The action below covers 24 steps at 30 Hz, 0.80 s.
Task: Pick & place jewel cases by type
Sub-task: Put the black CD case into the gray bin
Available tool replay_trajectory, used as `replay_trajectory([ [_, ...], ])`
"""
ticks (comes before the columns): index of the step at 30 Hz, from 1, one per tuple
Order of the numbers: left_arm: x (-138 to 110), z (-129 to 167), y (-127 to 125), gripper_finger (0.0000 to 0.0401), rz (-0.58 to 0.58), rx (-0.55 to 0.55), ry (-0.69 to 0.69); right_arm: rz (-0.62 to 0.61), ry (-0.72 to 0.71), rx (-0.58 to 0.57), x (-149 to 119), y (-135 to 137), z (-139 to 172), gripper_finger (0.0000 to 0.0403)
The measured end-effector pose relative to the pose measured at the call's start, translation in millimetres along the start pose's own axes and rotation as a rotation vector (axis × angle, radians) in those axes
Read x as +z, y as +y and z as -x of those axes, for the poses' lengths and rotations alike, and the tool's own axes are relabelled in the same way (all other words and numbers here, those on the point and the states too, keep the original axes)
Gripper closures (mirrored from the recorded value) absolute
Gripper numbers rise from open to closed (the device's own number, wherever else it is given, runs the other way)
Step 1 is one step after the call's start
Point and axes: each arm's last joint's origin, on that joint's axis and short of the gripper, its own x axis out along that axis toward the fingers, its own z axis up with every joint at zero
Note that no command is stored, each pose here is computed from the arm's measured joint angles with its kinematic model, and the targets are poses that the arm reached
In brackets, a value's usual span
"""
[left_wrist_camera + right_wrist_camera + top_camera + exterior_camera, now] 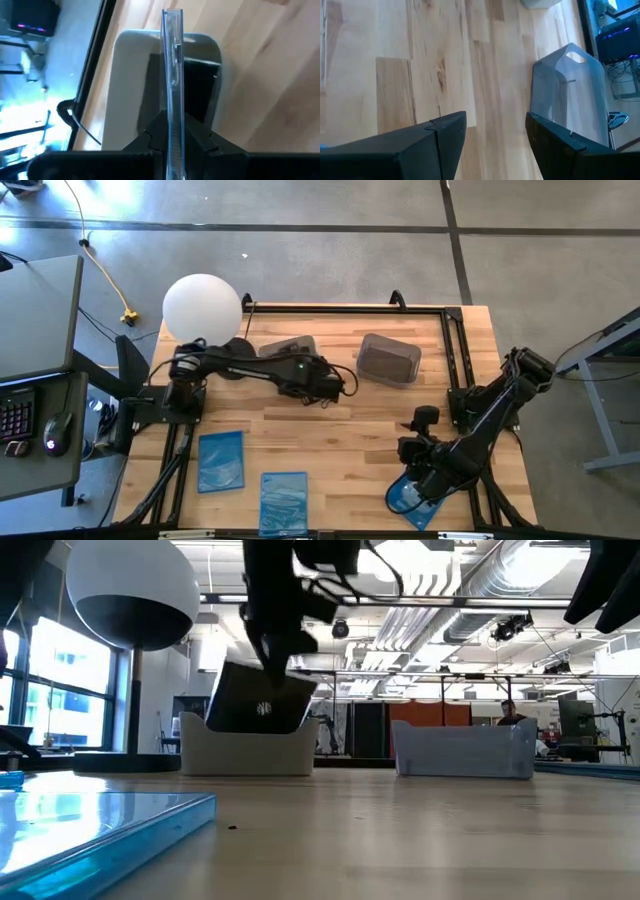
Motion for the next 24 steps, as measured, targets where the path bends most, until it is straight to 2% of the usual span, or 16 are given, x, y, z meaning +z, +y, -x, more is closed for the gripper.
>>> replay_trajectory([
  [5, 1, -17, -7, 0.0371, -0.013, 0.063, 0.028, 0.000, 0.004, 0.003, 0, 0, 0, 0.0201],
  [11, 0, -27, -5, 0.0364, 0.022, 0.074, 0.085, -0.004, 0.002, 0.008, 0, 1, 0, 0.0201],
  [14, 1, -27, -4, 0.0334, 0.067, 0.038, 0.102, -0.004, 0.003, 0.009, 0, 1, 0, 0.0201],
  [20, 1, -27, -5, 0.0242, 0.069, 0.050, 0.095, -0.004, 0.003, 0.010, 0, 1, 0, 0.0201],
  [24, 0, -23, -11, 0.0205, 0.119, 0.013, 0.083, -0.005, 0.002, 0.011, 0, 1, 0, 0.0201],
])
